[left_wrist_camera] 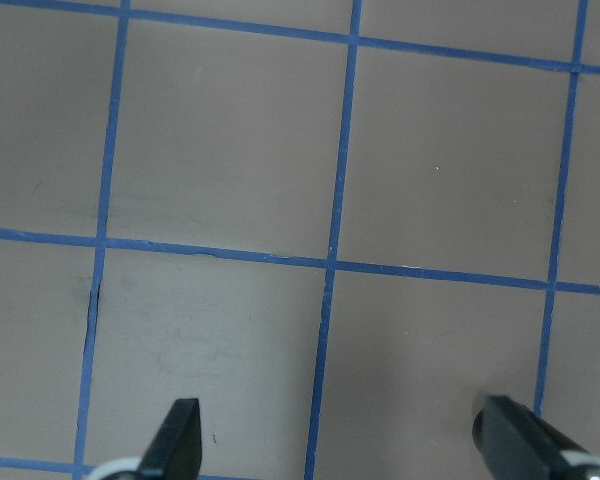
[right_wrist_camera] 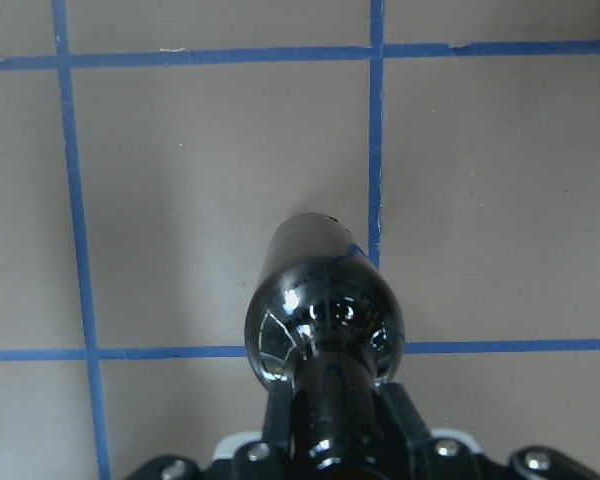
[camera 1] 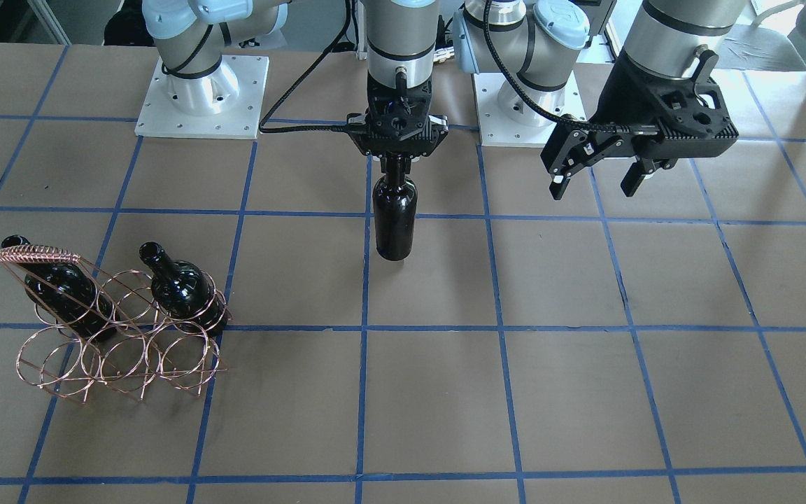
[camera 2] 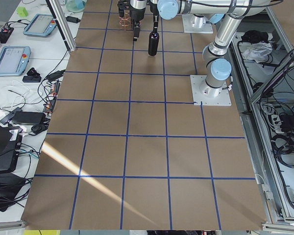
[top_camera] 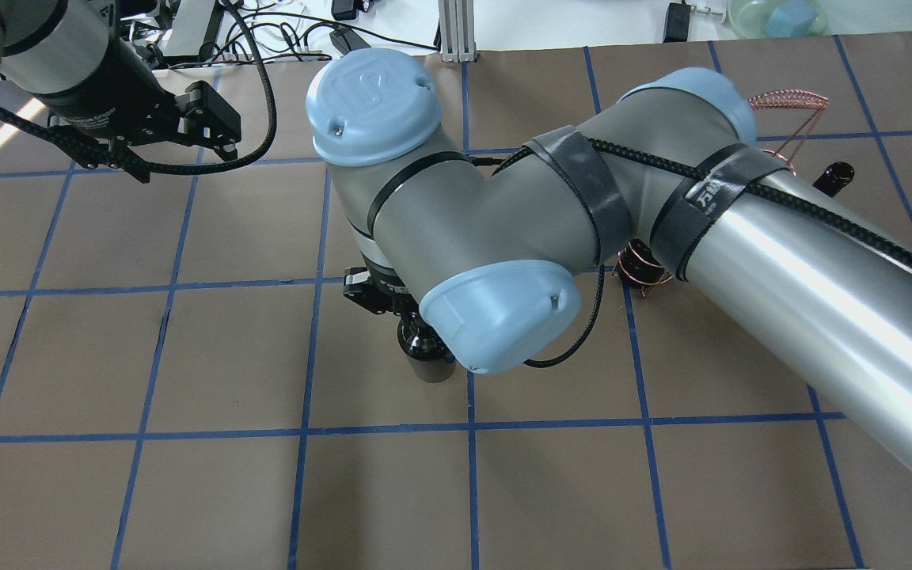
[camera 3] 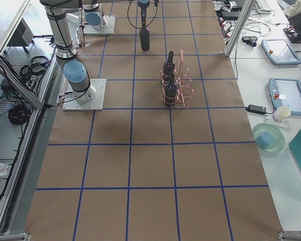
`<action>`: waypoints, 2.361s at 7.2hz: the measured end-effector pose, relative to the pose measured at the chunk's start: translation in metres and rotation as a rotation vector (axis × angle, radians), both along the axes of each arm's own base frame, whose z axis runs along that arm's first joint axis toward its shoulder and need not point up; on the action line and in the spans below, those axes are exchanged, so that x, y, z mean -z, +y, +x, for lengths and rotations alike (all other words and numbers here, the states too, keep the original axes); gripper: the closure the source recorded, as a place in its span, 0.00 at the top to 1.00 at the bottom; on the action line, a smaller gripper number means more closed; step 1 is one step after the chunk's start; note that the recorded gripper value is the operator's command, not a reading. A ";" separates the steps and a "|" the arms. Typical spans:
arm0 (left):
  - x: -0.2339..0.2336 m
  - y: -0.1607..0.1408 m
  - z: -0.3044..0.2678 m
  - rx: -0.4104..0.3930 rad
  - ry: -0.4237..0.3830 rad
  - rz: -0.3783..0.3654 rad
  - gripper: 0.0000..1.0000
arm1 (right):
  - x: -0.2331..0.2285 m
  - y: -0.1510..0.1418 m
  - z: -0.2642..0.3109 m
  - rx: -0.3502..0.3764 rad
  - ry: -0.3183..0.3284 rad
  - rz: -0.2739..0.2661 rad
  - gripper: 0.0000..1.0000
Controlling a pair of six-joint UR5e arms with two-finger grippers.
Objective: Place wine into wine basket
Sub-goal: 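Lift the bottle with the right gripper and carry it toward the rack, then tilt the bottle and insert it into the empty rack slot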
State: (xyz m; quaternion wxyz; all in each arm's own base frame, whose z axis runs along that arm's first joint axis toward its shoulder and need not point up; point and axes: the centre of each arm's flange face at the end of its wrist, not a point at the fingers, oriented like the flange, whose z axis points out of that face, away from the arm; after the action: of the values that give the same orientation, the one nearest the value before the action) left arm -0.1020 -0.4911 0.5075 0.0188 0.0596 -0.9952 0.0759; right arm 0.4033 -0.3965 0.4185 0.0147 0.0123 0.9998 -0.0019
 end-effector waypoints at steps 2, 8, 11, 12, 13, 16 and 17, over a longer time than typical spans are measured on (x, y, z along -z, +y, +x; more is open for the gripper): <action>0.001 0.002 0.000 0.001 0.001 0.014 1.00 | -0.036 -0.011 -0.041 0.035 -0.005 -0.020 0.11; 0.019 0.010 -0.037 -0.018 -0.084 0.069 1.00 | -0.102 -0.031 -0.264 -0.145 0.044 0.082 0.04; 0.023 0.004 -0.040 0.133 -0.092 0.053 1.00 | -0.115 -0.040 -0.344 -0.146 0.058 0.061 0.04; 0.024 0.000 -0.041 0.160 -0.080 0.042 1.00 | -0.120 -0.049 -0.356 -0.115 0.063 0.015 0.04; 0.023 -0.003 -0.041 0.156 -0.057 0.032 1.00 | -0.127 -0.063 -0.362 -0.096 0.068 -0.018 0.04; 0.019 -0.006 -0.037 0.045 -0.028 0.018 1.00 | -0.116 -0.119 -0.373 -0.083 0.048 -0.010 0.04; 0.019 -0.006 -0.036 0.036 -0.029 0.018 1.00 | -0.109 -0.129 -0.375 -0.082 0.046 0.000 0.04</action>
State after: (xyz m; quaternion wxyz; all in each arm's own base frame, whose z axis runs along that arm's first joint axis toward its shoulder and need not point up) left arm -0.1383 -0.4969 0.4889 0.0052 0.0408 -0.9969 0.0677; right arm 0.0285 -0.5254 0.5270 -0.0083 -0.0290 0.9995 -0.0016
